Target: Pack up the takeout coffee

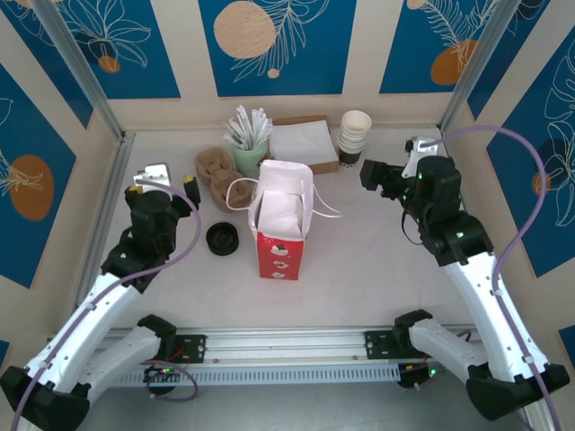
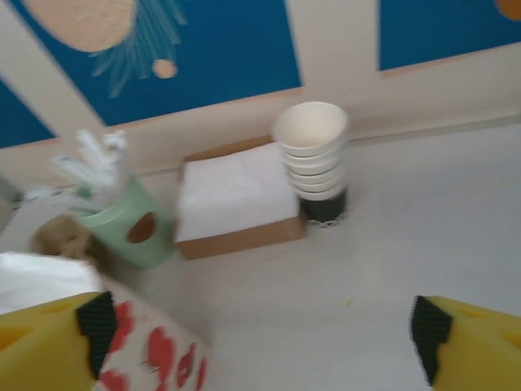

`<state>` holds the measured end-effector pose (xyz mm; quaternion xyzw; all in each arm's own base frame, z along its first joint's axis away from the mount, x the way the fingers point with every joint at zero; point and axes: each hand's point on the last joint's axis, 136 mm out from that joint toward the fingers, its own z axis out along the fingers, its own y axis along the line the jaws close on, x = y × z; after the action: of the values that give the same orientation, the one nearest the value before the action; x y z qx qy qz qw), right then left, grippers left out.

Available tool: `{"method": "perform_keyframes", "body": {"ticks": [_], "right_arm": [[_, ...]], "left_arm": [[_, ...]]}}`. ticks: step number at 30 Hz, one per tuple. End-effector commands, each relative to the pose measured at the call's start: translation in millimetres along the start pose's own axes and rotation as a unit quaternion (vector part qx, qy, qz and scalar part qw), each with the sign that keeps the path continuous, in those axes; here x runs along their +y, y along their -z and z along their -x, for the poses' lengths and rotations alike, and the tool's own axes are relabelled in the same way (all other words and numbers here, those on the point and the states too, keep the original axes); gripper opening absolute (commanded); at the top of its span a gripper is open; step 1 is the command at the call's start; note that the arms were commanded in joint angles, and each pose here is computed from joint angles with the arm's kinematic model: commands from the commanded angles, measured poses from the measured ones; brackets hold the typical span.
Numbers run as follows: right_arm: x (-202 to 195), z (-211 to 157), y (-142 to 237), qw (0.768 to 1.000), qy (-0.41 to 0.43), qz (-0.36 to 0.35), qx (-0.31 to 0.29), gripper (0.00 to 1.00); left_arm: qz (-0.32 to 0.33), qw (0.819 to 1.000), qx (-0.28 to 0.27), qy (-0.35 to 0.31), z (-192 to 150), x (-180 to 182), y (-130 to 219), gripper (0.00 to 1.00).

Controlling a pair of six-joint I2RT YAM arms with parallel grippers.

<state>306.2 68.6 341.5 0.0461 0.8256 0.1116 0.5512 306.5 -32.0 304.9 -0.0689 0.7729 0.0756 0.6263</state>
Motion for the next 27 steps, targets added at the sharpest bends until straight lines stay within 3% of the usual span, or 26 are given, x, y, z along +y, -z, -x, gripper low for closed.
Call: {"method": "perform_keyframes", "body": {"ticks": [1, 5, 10, 13, 19, 23, 27], "right_arm": [[-36.2, -10.6, -27.0, 0.997, 0.026, -0.062, -0.049, 0.99], [-68.6, -62.0, -61.8, 0.994, 0.055, -0.090, -0.031, 0.99], [-107.9, -116.8, -99.0, 0.993, 0.026, -0.117, -0.013, 0.99], [-121.9, -134.4, -110.5, 0.989, 0.038, -0.134, -0.046, 0.99], [-132.4, -160.8, -141.1, 0.990, 0.042, -0.135, -0.002, 0.99], [-117.6, -155.0, -145.6, 0.994, 0.057, -0.088, -0.034, 0.99], [-119.5, -168.2, -156.7, 0.996, 0.048, -0.068, -0.026, 0.99]], "left_arm": [[0.056, 0.997, -0.054, -0.007, -1.5, 22.9, -7.7, 1.00], [0.088, 0.995, -0.033, -0.011, -48.9, 43.2, -22.6, 1.00], [0.114, 0.993, 0.017, 0.008, -117.0, 64.7, -47.0, 1.00], [0.097, 0.995, 0.013, 0.016, -133.3, 62.0, -54.5, 1.00], [0.097, 0.994, 0.042, -0.016, -154.5, 62.8, -78.8, 1.00], [0.081, 0.995, 0.048, -0.027, -165.3, 56.1, -99.7, 1.00], [0.011, 0.998, 0.057, -0.034, -170.8, 29.5, -110.8, 1.00]]}}
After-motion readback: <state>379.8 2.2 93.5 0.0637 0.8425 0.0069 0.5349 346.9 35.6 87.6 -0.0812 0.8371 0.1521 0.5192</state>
